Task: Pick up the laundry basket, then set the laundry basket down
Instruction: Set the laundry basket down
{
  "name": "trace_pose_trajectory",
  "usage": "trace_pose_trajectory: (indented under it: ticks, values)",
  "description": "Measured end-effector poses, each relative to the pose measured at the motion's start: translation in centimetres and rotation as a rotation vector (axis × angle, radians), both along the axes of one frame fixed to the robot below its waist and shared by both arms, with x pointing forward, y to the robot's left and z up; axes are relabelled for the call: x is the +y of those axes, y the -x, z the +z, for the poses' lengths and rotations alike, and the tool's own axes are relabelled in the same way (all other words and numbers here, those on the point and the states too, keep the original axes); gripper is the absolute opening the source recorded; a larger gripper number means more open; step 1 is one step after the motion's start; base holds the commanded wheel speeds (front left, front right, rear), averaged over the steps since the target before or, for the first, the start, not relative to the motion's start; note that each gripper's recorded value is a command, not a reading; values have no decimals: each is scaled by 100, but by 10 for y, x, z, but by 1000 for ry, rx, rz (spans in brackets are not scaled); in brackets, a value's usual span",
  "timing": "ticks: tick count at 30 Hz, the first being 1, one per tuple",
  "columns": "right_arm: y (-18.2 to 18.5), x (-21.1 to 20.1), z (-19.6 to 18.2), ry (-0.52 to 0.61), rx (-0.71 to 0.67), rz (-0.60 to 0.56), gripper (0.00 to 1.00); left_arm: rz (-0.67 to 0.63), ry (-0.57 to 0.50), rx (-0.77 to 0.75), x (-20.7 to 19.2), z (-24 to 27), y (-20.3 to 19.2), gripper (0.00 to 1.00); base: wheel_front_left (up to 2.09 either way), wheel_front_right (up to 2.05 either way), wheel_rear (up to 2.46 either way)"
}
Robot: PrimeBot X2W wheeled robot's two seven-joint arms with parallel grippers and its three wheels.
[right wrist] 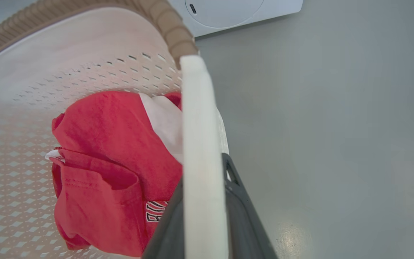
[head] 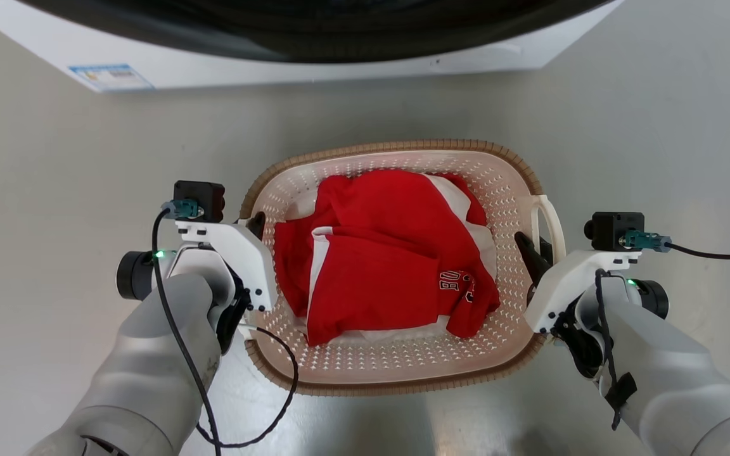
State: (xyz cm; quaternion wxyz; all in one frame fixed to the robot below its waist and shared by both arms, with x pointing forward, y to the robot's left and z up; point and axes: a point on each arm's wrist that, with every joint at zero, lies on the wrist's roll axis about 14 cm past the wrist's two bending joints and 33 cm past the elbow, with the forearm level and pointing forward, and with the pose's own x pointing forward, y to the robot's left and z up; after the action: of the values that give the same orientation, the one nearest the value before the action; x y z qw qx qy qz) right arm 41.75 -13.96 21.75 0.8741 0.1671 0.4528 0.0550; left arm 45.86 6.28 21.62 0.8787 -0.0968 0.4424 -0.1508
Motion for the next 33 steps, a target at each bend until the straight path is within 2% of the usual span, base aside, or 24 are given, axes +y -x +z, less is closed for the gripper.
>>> trace_pose_trajectory:
  ticks: [11, 20, 33]
  values:
    - [-14, 5, -29, -13, 19, 1, 0, -5, -23, 1, 3, -29, -17, 0, 0, 0, 0]
    - [-12, 9, -57, -28, 62, -6, 0, -8, -31, 19, 5, -54, -17, 0, 0, 0, 0]
    - [-31, 18, -77, -44, 34, 23, 0, 11, -75, 20, 16, -75, -25, 0, 0, 0, 0]
